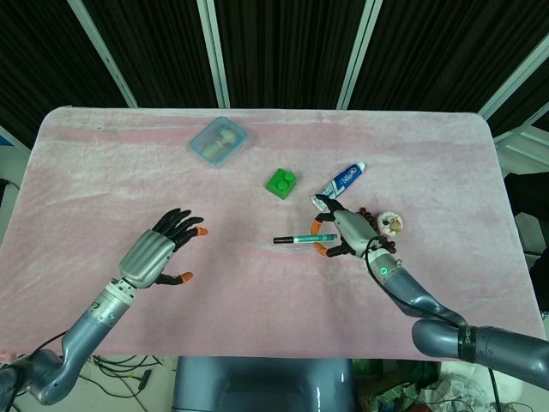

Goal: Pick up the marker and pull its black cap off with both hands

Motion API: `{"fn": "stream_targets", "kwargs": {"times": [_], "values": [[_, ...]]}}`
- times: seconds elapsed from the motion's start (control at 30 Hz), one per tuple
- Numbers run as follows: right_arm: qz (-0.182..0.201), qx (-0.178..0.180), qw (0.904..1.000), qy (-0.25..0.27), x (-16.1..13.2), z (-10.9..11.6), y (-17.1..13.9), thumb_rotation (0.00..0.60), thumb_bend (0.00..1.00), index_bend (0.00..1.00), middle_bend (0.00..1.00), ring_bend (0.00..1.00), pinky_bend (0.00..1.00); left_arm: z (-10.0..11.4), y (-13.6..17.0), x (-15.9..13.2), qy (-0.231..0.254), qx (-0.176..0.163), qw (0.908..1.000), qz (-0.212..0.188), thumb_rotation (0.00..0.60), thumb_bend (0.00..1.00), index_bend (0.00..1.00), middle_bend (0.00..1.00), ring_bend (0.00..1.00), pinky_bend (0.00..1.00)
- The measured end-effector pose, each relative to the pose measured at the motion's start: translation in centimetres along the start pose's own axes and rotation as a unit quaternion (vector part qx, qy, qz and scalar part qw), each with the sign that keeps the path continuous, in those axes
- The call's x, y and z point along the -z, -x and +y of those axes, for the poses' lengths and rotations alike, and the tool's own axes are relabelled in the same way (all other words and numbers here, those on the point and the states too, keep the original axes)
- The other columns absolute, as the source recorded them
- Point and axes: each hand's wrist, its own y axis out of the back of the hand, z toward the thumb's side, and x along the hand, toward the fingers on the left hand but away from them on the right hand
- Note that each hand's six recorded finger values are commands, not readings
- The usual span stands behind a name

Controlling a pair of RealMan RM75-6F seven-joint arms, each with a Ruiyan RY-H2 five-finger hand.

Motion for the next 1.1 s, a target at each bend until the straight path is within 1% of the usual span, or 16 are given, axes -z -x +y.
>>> {"fn": "stream_targets", "kwargs": {"times": [0.23,0.33,0.47,0.7,0.87,1.1], "values": [[0.01,-0.008,0.9998,0.012,-2.1,-1.0,0.5,0.6,0.36,0.8,0.0,0.0,0.15,-1.2,-2.2,-1.5,-0.009,-0.024,0.9993,-0.028,0.6,0.18,0.3,0.14,0.0,0.03],[0.011,-0.009,0.9997,0.018,-2.4,-1.4,0.8,0.6,0.36,0.81,0.0,0.0,0.15,-1.3,-2.9,-2.0,-0.01,-0.035,0.9987,-0.035,0.6,0.18,0.31,0.14,0.0,0.03],[0.008,-0.009,0.9997,0.021,-2.5,-1.8,1.1,0.6,0.36,0.81,0.0,0.0,0.15,-1.5,-3.8,-2.8,0.002,-0.043,0.9981,-0.044,0.6,0.18,0.33,0.14,0.0,0.03],[0.009,-0.016,0.9992,0.035,-3.0,-2.9,1.6,0.6,0.38,0.82,0.0,0.0,0.15,-2.3,-4.5,-4.2,0.007,-0.046,0.9972,-0.059,0.6,0.21,0.36,0.14,0.0,0.03],[0.013,-0.022,0.9989,0.04,-3.6,-3.6,2.0,0.6,0.39,0.82,0.0,0.0,0.15,-2.7,-4.9,-4.5,0.0,-0.047,0.9971,-0.061,0.6,0.25,0.37,0.14,0.0,0.03],[0.015,-0.032,0.9982,0.048,-4.0,-4.7,2.3,0.6,0.4,0.82,0.0,0.0,0.15,-3.2,-5.4,-4.7,-0.001,-0.046,0.9971,-0.061,0.6,0.27,0.38,0.14,0.0,0.03]]}}
